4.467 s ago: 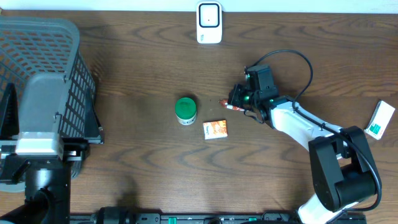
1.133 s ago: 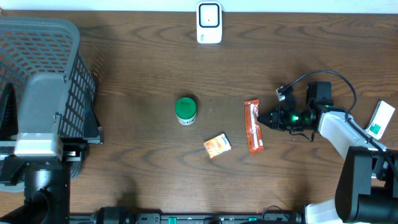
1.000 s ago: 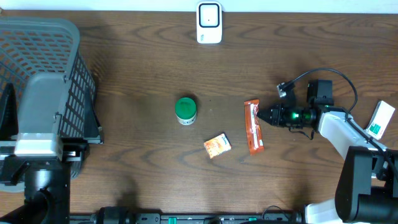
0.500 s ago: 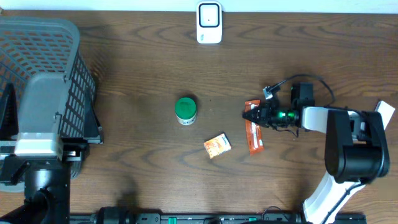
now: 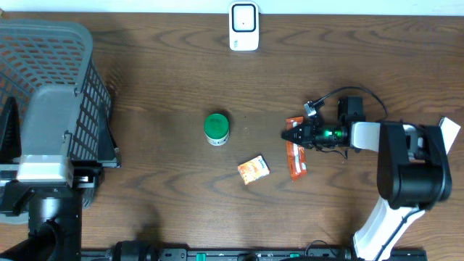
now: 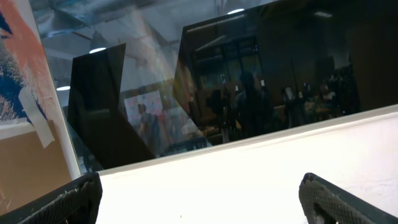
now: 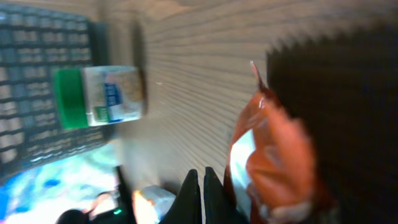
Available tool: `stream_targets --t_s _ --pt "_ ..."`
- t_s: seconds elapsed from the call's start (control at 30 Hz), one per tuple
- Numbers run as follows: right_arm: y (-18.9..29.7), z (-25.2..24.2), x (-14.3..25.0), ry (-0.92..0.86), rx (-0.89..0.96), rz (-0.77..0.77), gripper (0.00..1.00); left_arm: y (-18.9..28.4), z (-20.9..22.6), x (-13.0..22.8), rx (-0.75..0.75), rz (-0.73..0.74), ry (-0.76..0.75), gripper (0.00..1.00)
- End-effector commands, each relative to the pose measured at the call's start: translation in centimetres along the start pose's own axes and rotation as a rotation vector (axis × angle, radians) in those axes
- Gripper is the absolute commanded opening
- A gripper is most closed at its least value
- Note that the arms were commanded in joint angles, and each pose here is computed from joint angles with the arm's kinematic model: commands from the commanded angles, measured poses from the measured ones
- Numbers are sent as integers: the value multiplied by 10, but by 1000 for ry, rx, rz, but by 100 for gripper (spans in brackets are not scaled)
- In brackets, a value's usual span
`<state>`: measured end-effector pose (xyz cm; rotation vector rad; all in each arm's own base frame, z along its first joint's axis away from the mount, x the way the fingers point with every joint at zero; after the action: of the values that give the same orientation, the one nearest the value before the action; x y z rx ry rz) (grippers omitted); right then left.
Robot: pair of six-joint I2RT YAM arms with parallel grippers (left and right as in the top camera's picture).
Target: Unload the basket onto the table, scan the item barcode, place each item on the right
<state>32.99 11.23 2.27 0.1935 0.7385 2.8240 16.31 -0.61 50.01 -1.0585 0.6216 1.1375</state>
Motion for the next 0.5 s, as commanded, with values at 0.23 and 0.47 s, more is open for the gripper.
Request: stream_targets --t_s 0.23,0.47 --pt "57 57 -11 149 125 -236 1 3 -1 -5 10 -20 6 99" --pt "43 6 -8 54 276 -185 1 3 -1 -5 10 -20 6 99"
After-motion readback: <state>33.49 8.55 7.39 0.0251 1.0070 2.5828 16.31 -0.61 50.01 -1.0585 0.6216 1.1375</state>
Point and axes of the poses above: each gripper's point midway between its finger pads, its own y axis back along the fingers, its own z axis along the line the jaws close on, x = y × z, the point moved 3 cm from there along y, back along the fingers, and after that the axes turned 12 degrees about -y, right-handed, at the moved point
